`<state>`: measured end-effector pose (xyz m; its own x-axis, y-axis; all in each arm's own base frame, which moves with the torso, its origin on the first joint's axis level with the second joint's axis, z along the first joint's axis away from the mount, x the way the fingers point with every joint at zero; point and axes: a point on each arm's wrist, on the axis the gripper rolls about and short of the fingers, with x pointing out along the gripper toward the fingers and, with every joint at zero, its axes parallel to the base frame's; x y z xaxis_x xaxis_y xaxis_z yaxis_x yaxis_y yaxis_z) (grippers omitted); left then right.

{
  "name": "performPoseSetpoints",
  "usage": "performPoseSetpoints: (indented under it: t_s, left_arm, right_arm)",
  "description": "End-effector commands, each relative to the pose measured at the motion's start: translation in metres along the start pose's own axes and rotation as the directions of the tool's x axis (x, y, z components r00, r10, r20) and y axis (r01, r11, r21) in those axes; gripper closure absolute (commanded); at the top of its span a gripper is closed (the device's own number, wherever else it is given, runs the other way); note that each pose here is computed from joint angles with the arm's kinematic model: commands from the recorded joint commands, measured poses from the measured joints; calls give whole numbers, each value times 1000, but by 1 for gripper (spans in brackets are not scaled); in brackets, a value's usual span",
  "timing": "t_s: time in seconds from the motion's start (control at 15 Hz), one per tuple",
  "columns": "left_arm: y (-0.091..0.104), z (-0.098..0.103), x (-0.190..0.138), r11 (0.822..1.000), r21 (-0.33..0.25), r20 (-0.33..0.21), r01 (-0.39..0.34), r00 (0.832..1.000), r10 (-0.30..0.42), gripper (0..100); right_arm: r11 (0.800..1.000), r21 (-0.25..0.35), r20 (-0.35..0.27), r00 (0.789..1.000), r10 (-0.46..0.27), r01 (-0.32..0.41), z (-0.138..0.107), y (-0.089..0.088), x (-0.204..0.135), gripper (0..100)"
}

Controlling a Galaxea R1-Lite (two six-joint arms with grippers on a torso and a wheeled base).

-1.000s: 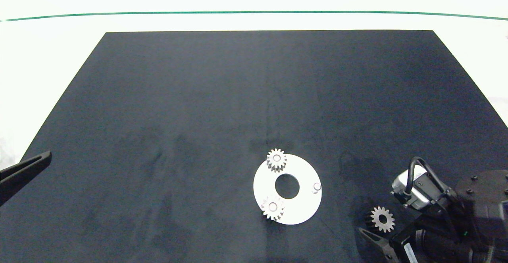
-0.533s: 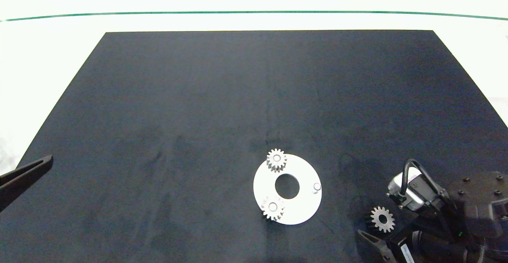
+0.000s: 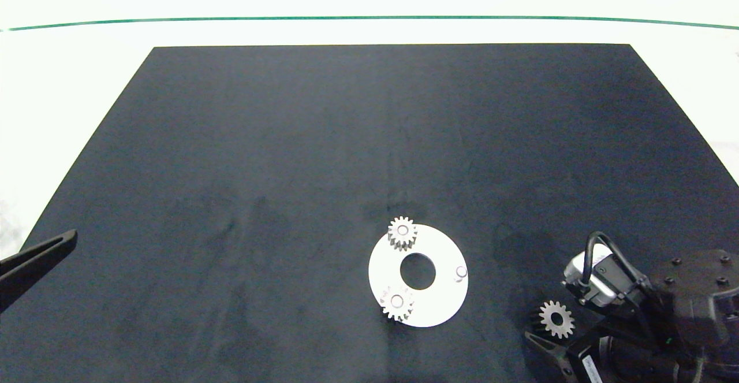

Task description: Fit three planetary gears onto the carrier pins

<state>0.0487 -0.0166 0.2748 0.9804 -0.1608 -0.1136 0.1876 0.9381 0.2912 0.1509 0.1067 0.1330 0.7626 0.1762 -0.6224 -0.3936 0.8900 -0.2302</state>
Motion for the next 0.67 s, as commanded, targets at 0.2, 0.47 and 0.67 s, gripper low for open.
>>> performPoseSetpoints:
  t_s: [0.2, 0.47, 0.67]
  left_arm:
    - [0, 0, 1, 1000, 3, -4, -1, 1000, 1, 0]
    - [0, -2, -1, 1000, 3, -4, -1, 1000, 1, 0]
    - [-1, -5, -2, 1000, 4, -7, 0, 1000, 0, 0]
  right_arm:
    - [1000, 4, 3, 1000, -3, 3, 1, -1, 0, 25]
    - [1000, 5, -14, 1000, -2, 2, -1, 0, 3, 34]
    - [1000, 15, -17, 1000, 1, -1, -1, 1, 5, 41]
